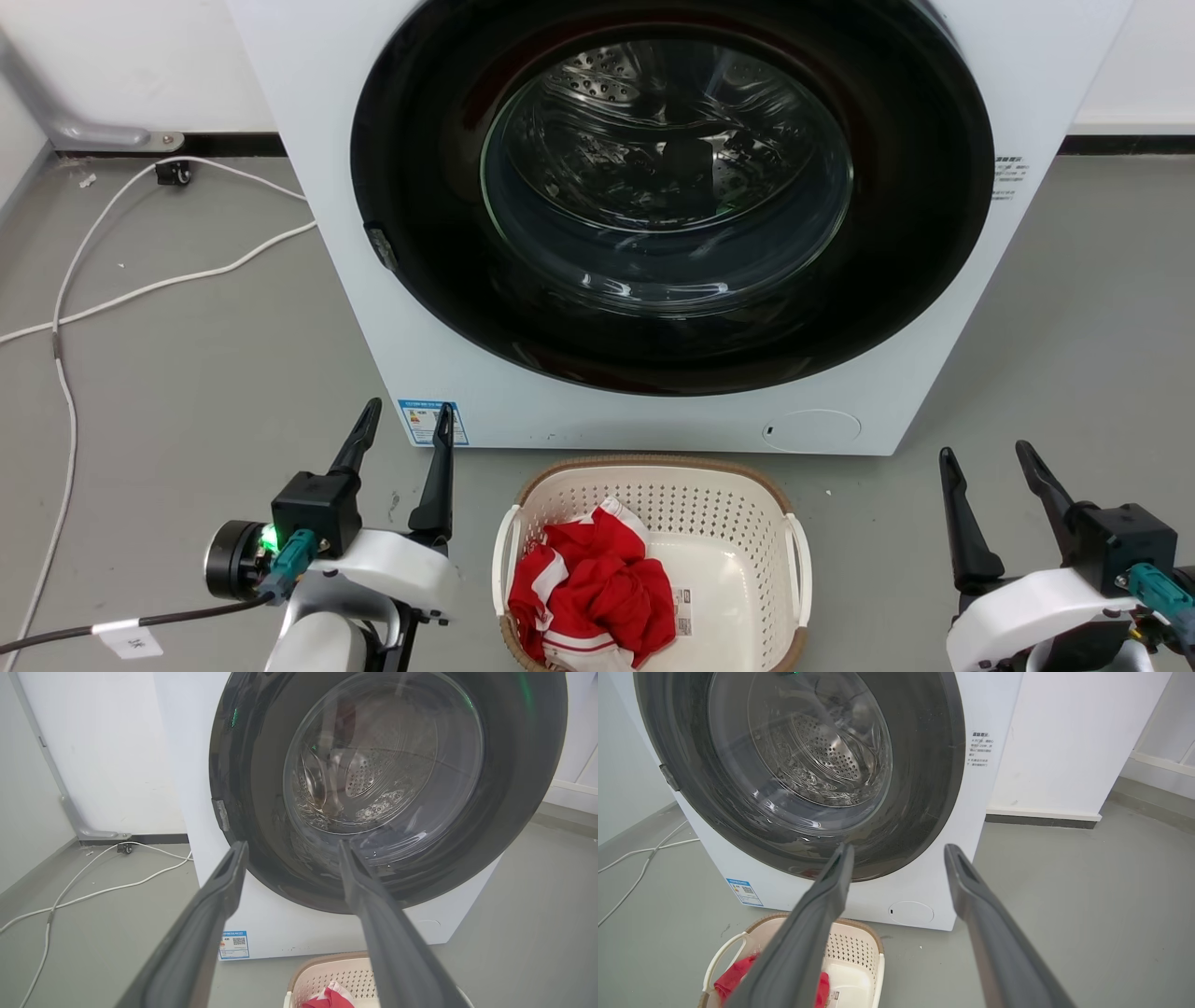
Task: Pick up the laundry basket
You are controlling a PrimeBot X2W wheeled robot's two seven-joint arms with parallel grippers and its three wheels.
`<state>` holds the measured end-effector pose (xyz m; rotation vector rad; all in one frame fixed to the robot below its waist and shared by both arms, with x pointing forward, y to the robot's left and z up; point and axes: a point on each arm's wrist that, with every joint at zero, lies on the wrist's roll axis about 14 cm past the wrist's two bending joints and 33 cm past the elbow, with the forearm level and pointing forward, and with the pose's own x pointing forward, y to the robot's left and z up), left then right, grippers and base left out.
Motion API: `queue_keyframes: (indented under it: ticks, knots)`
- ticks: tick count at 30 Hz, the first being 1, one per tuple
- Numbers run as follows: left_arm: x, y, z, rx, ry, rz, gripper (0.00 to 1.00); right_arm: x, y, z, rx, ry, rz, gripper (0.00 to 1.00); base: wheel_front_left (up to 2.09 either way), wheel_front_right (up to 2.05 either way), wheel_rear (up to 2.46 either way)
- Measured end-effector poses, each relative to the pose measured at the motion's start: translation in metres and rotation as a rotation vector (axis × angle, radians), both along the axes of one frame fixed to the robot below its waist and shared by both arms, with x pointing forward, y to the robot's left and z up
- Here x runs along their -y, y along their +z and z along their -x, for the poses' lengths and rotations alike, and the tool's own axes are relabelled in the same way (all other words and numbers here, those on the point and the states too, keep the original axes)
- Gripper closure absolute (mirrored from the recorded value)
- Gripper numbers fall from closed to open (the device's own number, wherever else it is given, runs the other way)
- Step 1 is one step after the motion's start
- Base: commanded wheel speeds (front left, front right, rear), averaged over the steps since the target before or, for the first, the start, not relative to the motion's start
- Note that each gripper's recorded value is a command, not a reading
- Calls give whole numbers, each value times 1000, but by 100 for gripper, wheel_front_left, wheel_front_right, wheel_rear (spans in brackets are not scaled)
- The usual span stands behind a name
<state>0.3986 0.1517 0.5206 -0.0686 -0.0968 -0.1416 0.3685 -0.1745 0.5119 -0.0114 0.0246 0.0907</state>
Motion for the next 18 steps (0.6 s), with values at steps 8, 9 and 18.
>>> queue_keyframes:
  ticks: [8, 9, 18]
  knots:
    - [-2, 1, 0, 14, 7, -43, 0, -2, 1, 0, 13, 7, 41, 0, 0, 0, 0]
    - [-1, 1, 0, 16, 6, -47, 0, -2, 1, 0, 14, 8, 47, 0, 0, 0, 0]
    - [-3, 1, 0, 17, 13, -39, 0, -2, -1, 0, 10, 7, 43, 0, 0, 0, 0]
